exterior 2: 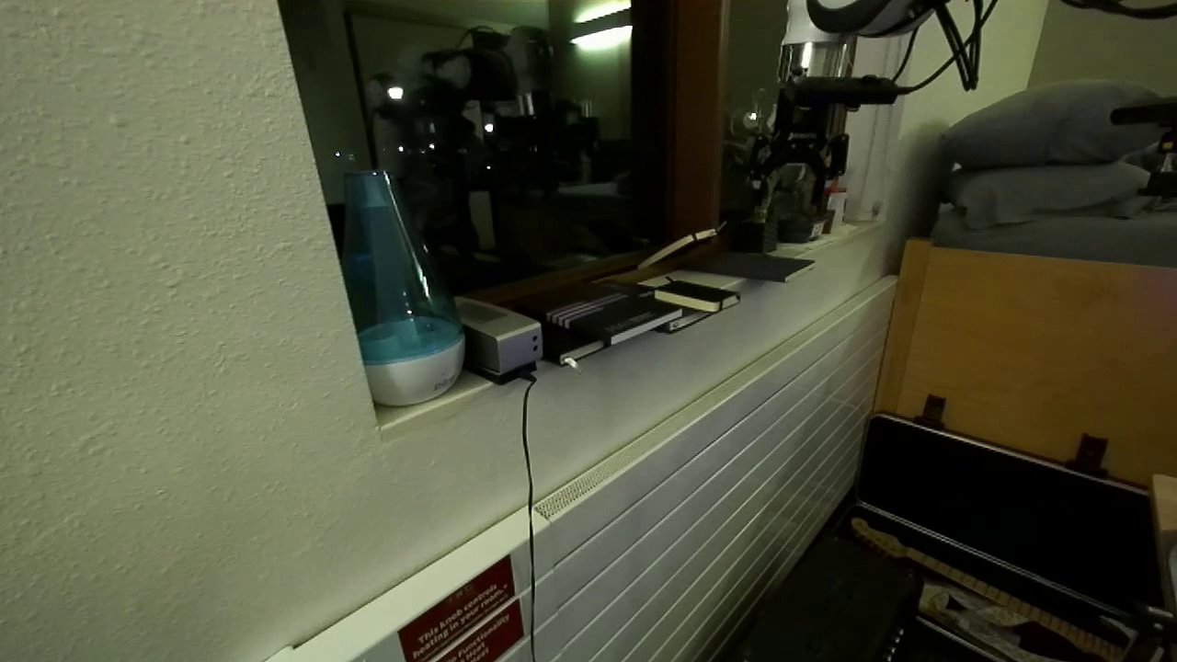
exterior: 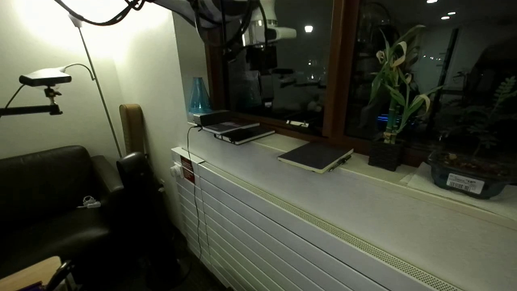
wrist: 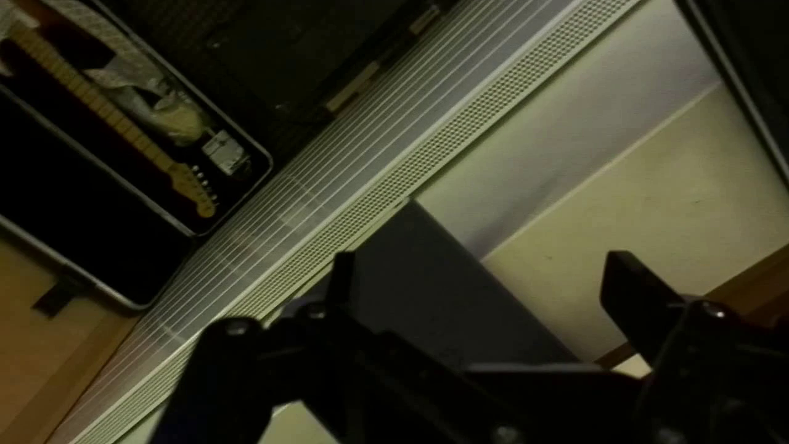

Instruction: Remove the black book from on top of the books on the left and put it on the book on the right

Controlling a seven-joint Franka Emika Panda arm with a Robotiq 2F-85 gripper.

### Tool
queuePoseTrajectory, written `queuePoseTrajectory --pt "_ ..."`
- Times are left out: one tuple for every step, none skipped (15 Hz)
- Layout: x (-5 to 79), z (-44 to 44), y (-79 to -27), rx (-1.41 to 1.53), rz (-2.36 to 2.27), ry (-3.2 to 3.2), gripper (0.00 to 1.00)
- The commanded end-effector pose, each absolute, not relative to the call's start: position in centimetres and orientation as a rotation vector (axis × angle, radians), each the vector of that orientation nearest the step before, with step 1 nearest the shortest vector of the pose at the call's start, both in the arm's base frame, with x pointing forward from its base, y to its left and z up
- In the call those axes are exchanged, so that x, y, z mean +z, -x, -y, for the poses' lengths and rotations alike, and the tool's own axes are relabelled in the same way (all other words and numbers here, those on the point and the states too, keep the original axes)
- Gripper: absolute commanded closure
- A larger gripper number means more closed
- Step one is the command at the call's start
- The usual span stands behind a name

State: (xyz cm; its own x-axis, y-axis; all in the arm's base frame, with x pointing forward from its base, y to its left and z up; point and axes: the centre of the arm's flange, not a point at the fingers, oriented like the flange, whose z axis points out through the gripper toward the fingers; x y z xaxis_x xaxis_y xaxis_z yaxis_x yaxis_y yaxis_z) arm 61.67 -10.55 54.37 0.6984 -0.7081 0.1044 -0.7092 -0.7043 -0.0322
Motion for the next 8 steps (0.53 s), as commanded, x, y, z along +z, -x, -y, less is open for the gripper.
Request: queuePoseTrajectory --pt "56.8 10.7 -60.6 0.154 0.992 -2.783 0.00" --pt "57.3 10.6 -60.5 0.160 0.948 -2.744 0.00" --pt "57.8 10.3 -60.5 0.167 0.901 -2.706 0.00" --pt "58.1 9.8 -60.6 0.168 0.852 -2.674 0.00" --pt "58.4 9.3 -60.6 0.173 0.797 -2.646 0.00" --pt "58.7 8.7 -60.7 0.173 0.738 -2.623 0.00" --pt "58.8 8.1 -60.9 0.174 0.673 -2.611 0.00" --pt "58.6 7.6 -61.1 0.171 0.605 -2.609 0.00"
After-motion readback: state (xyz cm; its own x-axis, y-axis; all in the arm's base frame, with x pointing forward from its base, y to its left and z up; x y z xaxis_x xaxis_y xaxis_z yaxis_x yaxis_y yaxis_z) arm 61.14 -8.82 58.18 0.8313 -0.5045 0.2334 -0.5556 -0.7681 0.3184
